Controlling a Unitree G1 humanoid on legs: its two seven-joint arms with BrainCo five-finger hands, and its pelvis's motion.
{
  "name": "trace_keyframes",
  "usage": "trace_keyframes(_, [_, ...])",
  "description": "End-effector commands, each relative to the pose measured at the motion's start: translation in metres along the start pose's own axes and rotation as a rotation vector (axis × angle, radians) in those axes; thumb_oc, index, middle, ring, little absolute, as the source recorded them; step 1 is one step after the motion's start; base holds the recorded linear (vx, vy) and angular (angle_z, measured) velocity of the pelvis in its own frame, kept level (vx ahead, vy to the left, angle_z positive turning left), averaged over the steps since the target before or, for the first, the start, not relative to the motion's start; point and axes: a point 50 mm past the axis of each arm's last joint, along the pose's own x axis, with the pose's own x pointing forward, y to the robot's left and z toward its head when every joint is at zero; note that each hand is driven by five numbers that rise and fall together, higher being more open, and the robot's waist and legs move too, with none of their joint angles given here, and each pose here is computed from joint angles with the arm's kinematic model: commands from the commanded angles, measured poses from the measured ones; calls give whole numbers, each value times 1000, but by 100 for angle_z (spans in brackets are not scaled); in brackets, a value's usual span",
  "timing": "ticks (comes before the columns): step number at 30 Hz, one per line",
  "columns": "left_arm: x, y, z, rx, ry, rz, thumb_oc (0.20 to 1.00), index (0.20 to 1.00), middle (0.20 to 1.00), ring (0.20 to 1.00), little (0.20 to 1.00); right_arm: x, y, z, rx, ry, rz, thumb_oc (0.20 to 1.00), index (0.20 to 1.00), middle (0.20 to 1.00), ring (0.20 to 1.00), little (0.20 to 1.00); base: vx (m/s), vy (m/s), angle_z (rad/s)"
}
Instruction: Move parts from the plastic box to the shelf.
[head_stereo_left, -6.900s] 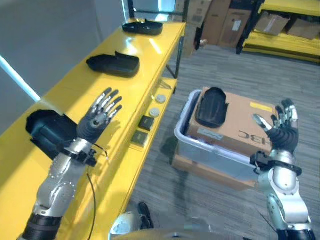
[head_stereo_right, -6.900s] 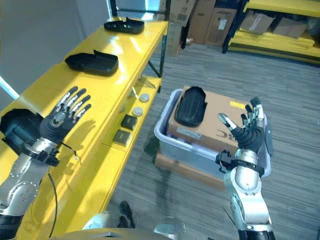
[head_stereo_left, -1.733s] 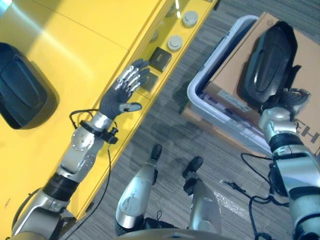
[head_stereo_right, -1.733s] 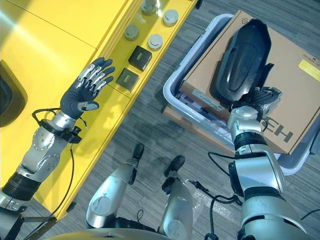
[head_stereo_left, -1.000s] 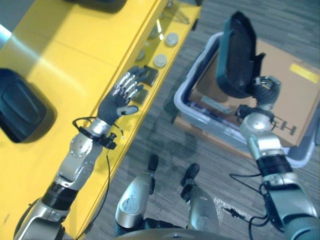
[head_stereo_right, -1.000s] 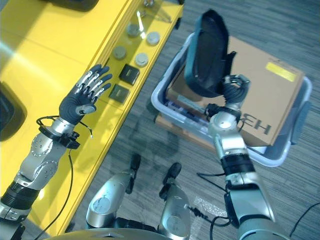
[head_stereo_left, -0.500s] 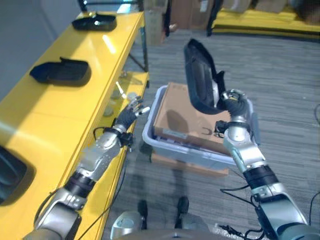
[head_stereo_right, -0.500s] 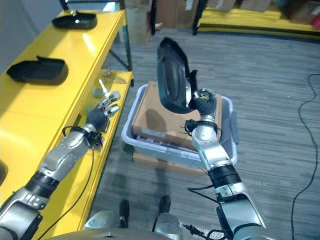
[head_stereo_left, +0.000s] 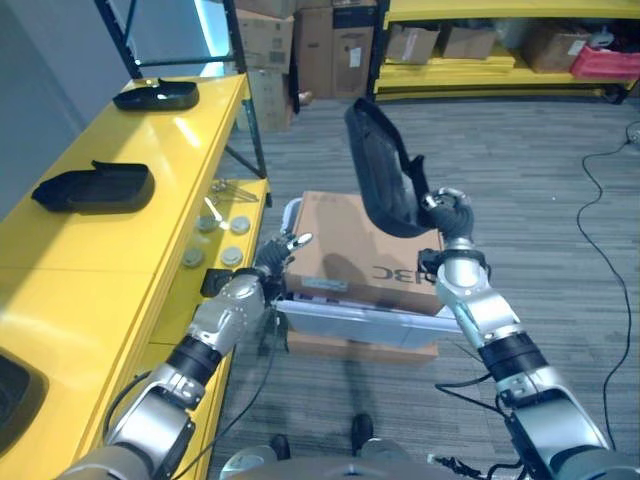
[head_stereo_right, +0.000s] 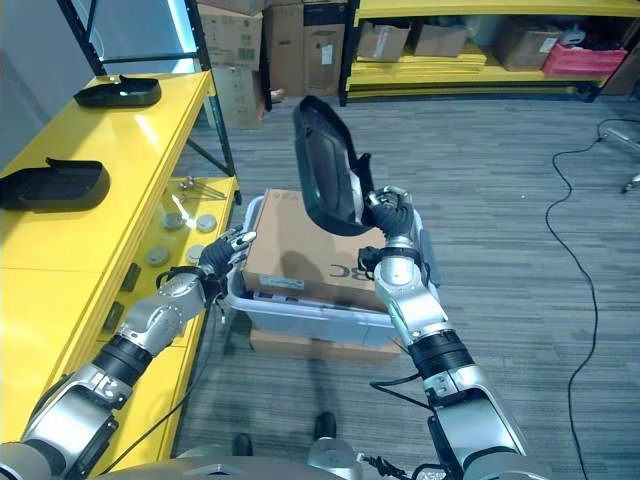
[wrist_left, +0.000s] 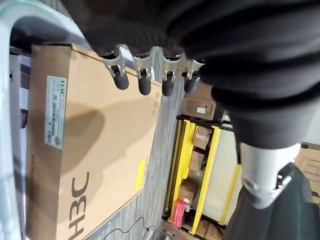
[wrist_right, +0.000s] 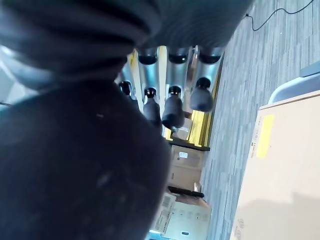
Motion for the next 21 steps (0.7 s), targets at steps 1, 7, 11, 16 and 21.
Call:
trace_keyframes(1, [12, -20, 14, -6, -30, -55, 1000, 1000, 1000, 1000, 1000, 7, 2, 21, 51, -114, 13, 200, 200, 200, 200, 200, 19, -23, -5])
trace_keyframes(7, [12, -27, 19, -72, -52, -45, 1000, 1000, 1000, 1000, 1000, 5, 7, 15, 38, -91, 48, 200, 200, 200, 200, 200, 0, 0, 0])
trace_keyframes(11, [12, -22, 21, -64, -49, -14, 1000, 1000, 1000, 1000, 1000, 4, 9, 12, 32, -84, 58, 200, 200, 200, 200, 200, 0, 0, 0])
trace_keyframes(16, [11, 3, 22, 219, -36, 18, 1000, 1000, 1000, 1000, 1000, 1, 8, 2, 5, -46, 91, 200, 200, 200, 200, 200, 0, 0, 0])
trace_keyframes(21, [7, 5, 29, 231, -64, -7, 1000, 1000, 1000, 1000, 1000, -7, 16, -10, -54, -31, 126, 200, 200, 200, 200, 200, 0, 0, 0])
